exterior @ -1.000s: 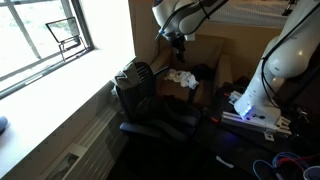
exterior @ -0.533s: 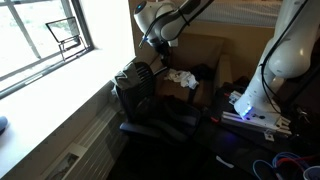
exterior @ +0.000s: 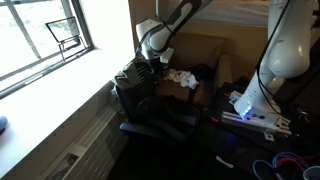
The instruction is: Take them bag and put it on the chair
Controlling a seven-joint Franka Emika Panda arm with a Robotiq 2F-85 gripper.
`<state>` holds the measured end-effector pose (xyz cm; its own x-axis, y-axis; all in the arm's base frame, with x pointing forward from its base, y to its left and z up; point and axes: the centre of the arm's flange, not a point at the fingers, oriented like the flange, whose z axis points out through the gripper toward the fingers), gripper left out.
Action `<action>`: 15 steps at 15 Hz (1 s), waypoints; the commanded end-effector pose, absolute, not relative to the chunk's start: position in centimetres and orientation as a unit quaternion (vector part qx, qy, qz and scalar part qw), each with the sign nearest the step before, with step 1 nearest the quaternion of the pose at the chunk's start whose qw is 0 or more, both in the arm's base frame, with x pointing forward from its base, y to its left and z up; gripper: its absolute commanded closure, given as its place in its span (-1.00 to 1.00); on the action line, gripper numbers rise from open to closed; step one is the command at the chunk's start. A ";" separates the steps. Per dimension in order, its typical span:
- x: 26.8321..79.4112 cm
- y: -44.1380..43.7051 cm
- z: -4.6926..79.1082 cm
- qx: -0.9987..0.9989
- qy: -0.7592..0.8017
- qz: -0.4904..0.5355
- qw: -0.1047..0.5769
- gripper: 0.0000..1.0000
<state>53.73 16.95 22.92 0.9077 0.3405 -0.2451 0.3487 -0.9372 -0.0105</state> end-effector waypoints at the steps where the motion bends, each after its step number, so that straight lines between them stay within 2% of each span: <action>1: 54.2 21.7 17.9 0.958 0.237 -0.163 0.005 -1.00; 2: 53.8 22.6 17.7 0.954 0.246 -0.170 0.023 -1.00; 3: 52.8 20.9 18.1 0.962 0.223 -0.156 0.008 -1.00; 7: 53.2 23.2 16.4 0.958 0.234 -0.166 0.013 -1.00; 10: 54.5 24.9 10.4 0.961 0.189 -0.201 -0.019 -1.00; 15: 52.7 25.1 1.8 0.944 0.133 -0.293 -0.079 -1.00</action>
<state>51.54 24.77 5.48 0.8214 0.3360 -0.4609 0.2873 -0.9418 -0.1745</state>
